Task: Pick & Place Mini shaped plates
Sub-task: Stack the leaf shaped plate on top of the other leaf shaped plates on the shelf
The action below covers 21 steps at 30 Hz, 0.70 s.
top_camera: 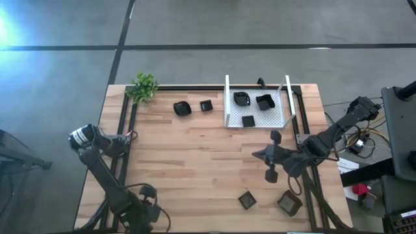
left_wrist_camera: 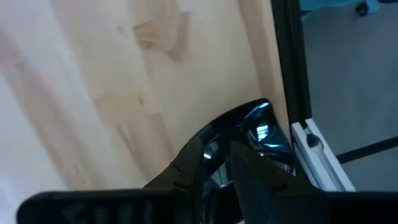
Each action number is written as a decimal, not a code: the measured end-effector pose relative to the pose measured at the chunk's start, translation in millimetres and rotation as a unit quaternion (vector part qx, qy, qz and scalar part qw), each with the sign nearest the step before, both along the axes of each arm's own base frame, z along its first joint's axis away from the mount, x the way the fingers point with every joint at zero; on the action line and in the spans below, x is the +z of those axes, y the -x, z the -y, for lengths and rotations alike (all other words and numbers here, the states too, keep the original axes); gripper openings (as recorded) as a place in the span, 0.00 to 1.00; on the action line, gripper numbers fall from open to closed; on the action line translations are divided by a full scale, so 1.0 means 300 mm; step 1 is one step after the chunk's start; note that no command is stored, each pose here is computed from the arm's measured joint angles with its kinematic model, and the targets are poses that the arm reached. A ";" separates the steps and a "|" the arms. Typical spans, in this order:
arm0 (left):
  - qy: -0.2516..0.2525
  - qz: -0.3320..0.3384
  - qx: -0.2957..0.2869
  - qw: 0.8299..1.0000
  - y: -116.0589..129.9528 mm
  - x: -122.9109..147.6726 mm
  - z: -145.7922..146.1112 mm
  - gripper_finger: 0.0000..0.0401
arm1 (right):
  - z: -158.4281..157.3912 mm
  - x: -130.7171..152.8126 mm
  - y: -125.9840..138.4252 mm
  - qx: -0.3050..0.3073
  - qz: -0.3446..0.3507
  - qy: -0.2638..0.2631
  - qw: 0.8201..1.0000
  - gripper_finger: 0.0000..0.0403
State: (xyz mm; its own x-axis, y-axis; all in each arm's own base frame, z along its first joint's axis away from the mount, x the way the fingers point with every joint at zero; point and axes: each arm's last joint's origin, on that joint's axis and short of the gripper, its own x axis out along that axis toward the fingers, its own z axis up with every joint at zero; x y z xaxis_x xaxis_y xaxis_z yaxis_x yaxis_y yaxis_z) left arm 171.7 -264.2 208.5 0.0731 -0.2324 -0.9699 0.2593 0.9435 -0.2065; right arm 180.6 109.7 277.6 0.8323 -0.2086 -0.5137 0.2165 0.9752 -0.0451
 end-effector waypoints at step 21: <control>-0.016 0.011 -0.070 0.997 0.020 -0.091 -0.030 0.19 | -0.009 0.009 -0.004 0.003 0.017 -0.012 1.000 0.02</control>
State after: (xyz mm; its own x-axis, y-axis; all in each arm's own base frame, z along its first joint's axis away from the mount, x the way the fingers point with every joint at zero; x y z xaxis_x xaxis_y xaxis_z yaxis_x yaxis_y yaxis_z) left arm 165.6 -255.3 181.1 0.0641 -0.2103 -0.9755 0.3924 0.9041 -0.1691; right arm 181.8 112.4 280.3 0.8502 -0.1918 -0.4902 0.2119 0.9772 -0.0147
